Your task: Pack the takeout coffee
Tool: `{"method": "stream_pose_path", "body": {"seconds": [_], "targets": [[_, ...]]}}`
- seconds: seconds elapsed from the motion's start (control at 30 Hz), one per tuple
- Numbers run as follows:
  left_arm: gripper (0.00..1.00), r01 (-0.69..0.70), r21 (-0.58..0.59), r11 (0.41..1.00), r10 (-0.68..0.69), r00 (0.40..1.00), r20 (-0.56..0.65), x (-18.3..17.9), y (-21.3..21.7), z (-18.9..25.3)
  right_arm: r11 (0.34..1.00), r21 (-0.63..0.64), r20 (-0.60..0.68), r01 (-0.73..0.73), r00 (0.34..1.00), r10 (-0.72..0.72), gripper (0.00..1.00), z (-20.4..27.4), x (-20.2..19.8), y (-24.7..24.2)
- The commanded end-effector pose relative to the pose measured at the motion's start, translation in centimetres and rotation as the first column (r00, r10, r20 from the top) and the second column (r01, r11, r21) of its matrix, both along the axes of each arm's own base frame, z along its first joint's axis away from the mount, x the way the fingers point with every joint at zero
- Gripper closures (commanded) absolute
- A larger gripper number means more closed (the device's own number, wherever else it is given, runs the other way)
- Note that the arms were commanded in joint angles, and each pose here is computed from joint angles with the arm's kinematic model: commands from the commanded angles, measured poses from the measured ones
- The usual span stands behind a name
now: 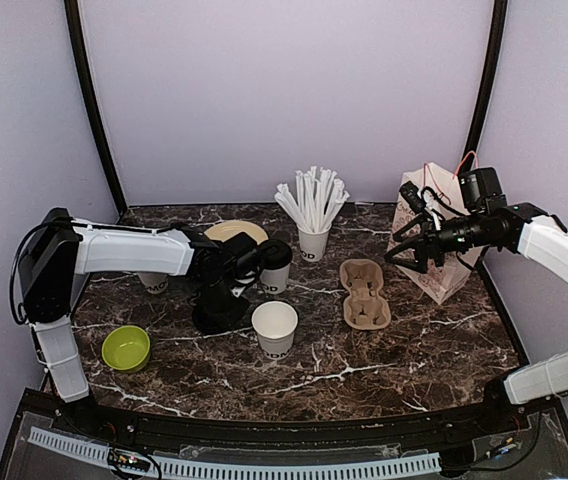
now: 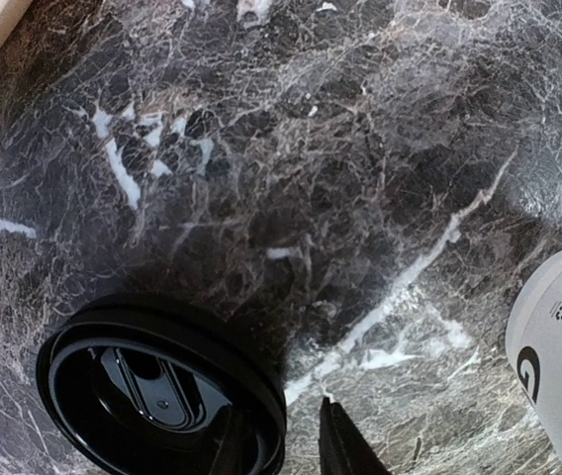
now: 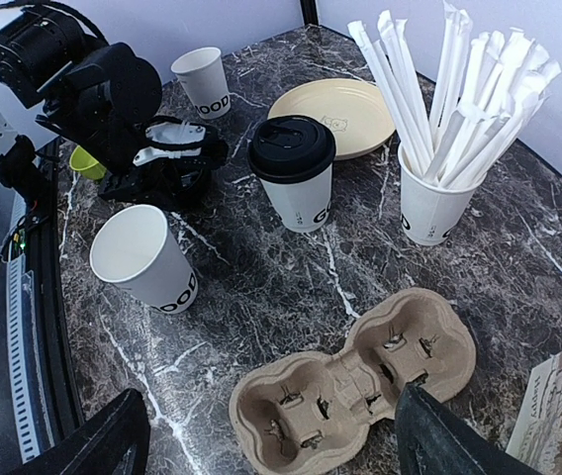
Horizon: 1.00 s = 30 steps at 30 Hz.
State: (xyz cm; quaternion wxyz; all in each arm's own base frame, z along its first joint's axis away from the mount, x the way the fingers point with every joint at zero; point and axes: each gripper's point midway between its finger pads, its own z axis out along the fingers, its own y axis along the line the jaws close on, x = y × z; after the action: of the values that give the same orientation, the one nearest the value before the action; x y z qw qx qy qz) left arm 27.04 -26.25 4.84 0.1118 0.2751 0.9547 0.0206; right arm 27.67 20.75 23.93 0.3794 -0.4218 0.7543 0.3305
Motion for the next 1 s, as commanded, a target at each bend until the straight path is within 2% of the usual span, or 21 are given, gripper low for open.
{"method": "stream_pose_path", "body": {"seconds": [0.0,0.5,0.7,0.8,0.97], "targets": [[0.72,-0.002,0.011,1.000,0.002,1.000,-0.022,-0.5,0.5,-0.5,1.000,0.008,0.025,0.002,1.000,-0.003,0.14,0.3,-0.1,0.0],[0.90,-0.006,0.024,1.000,0.006,1.000,-0.013,-0.8,1.3,1.3,1.000,0.011,0.015,0.000,1.000,0.000,0.14,0.2,-0.1,0.1],[0.94,-0.015,0.053,0.998,0.012,0.999,0.048,-0.3,2.8,4.2,1.000,0.020,0.006,-0.008,1.000,0.008,0.14,0.5,0.0,0.3],[0.95,-0.032,0.110,0.993,0.022,0.996,0.089,0.2,4.2,5.4,1.000,0.025,0.000,-0.012,1.000,0.012,0.14,0.6,0.0,0.4],[0.97,-0.033,0.001,0.999,0.032,0.994,0.103,0.4,3.7,7.9,0.999,0.031,-0.003,-0.018,1.000,0.019,0.14,0.8,-0.1,0.5]]}}
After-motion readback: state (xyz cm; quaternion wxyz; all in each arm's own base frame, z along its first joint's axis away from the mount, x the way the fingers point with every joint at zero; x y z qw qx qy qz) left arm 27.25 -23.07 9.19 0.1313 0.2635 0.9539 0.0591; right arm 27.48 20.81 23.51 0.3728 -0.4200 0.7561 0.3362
